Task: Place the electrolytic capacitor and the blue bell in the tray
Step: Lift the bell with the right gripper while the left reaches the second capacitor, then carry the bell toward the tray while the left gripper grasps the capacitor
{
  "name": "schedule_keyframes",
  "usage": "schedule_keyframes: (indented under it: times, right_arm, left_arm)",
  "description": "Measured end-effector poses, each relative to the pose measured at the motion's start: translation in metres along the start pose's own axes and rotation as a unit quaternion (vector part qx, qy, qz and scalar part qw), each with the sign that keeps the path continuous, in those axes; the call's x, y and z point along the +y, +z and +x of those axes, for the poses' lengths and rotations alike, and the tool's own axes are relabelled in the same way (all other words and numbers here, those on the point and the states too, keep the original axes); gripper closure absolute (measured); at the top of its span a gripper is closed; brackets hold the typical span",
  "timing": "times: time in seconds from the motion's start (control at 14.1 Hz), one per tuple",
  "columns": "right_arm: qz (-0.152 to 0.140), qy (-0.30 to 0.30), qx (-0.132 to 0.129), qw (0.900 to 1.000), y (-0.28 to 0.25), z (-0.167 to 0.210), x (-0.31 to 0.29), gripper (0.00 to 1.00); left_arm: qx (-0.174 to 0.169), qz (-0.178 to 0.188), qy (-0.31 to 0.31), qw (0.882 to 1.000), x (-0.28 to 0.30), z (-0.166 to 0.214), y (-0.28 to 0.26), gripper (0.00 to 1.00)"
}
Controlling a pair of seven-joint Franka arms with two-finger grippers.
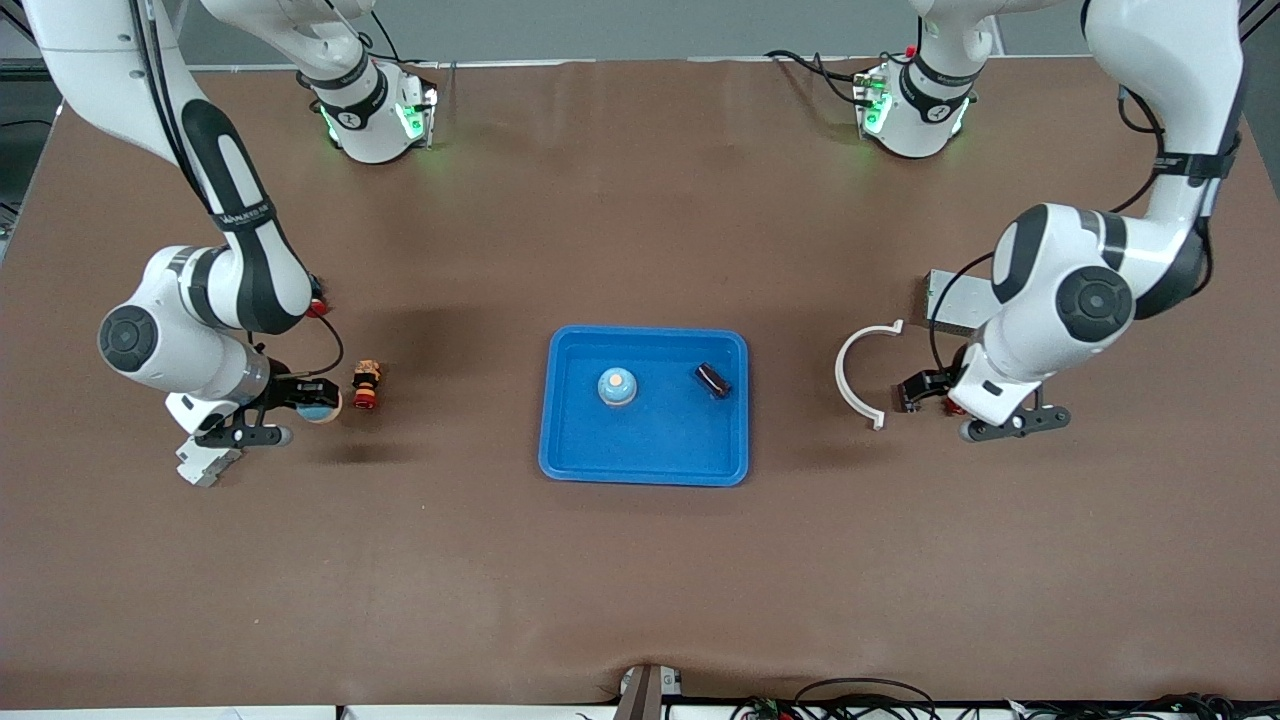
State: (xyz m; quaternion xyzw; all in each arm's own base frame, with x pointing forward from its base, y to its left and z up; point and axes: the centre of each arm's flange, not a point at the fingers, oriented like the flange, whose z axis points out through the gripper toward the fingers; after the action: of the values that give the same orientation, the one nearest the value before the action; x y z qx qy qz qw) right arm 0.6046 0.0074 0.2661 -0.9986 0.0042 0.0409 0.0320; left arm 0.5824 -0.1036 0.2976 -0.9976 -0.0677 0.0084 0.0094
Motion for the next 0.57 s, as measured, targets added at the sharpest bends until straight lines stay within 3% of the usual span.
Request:
schedule_keyframes:
  times: [0.35,0.57]
  right_arm:
    - [0.006,0.066,0.004,0.998,-0.075,0.022,-0.091,0.36]
    - [0.006,0.122,0.012,0.992,-0.081,0.009,-0.178,0.36]
  left_arm:
    - [0.0,0.01,0.026,1.0,-0.003,-0.019,0.048,0.0]
    - [-0.005,0.008,0.026,1.0,-0.008,-0.017,0.066,0.0]
